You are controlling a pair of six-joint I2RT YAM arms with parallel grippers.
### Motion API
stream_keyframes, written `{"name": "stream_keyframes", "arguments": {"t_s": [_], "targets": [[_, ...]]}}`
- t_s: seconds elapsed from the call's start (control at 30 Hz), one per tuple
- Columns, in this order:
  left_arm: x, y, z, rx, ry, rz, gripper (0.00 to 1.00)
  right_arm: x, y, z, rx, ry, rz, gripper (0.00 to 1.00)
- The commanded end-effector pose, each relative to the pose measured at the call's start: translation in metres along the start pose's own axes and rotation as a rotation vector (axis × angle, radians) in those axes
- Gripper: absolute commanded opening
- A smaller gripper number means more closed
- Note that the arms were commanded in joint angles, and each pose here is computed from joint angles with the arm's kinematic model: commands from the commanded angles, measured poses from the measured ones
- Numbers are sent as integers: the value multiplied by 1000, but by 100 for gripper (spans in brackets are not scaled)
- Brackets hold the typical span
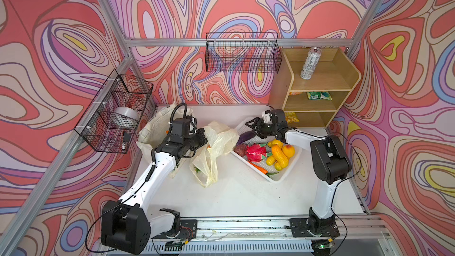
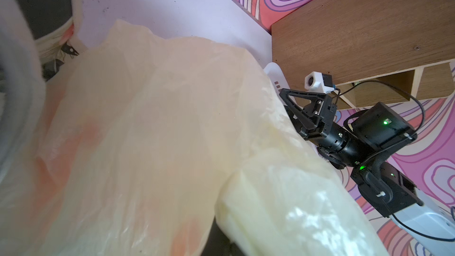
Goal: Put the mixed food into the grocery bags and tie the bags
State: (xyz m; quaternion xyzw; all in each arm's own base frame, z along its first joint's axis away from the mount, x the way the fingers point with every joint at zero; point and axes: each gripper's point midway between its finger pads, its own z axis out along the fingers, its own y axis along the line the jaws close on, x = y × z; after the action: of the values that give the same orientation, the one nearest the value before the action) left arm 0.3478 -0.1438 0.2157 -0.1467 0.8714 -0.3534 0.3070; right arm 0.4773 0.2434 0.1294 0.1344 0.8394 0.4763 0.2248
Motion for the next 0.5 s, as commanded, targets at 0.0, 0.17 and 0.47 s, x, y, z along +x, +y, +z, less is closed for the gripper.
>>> {"name": "stream_keyframes", "arguments": {"t_s": [0.0,0.17,0.47], "targets": [[-2,2,-1,-13,3,-13,0,6,4,1,-28,13,2,74],[-3,1,-2,-18,1,-7,0,14,-11,-16,137,38,39,73],[-2,2,-1,-14,2,-11,0,44,-48,-36,356,125,198,83]]}}
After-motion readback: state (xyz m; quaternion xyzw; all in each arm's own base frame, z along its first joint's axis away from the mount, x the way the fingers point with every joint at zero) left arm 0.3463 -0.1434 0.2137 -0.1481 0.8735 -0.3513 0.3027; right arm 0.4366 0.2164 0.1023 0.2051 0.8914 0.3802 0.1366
